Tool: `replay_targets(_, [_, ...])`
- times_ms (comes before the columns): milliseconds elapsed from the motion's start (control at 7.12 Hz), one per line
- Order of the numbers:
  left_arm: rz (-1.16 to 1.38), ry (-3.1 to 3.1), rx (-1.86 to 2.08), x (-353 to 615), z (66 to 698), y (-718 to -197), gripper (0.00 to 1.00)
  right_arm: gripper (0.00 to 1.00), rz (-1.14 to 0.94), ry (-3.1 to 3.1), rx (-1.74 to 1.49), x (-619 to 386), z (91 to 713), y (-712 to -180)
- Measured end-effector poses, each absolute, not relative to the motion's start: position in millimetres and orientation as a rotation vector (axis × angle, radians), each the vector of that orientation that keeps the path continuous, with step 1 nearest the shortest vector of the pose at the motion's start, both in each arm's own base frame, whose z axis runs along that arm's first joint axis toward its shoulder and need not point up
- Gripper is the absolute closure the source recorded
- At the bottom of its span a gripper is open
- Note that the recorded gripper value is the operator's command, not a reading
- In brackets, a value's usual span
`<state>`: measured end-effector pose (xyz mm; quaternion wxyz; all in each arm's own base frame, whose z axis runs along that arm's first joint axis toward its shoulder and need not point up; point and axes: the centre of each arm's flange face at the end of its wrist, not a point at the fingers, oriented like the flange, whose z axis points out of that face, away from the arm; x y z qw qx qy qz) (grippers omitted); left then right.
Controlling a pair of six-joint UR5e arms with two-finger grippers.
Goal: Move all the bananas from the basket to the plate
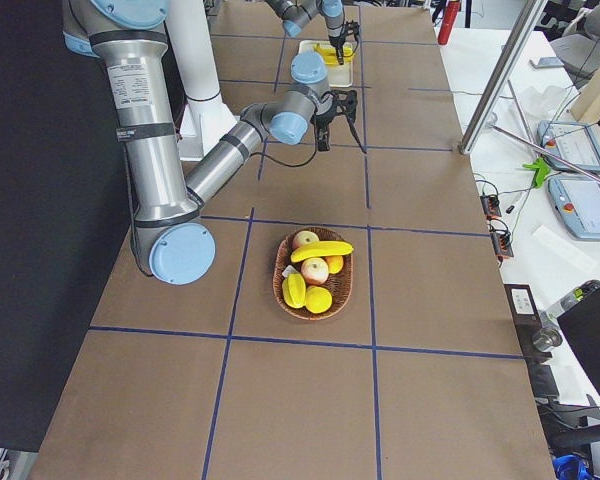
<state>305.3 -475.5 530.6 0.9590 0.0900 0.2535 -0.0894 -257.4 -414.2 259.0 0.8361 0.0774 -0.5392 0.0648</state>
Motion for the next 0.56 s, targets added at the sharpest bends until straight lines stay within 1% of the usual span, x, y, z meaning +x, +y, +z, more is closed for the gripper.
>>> replay_targets(281, [-0.174,0.527,0.192,303,523,-476,0.01,0.0,0.139,-1.142,0.165,-256,259,-415])
replay_targets(562, [-0.189,0.575,0.205,290,499,-484,0.01,0.0,0.143,-1.135,0.161,-255,263,-415])
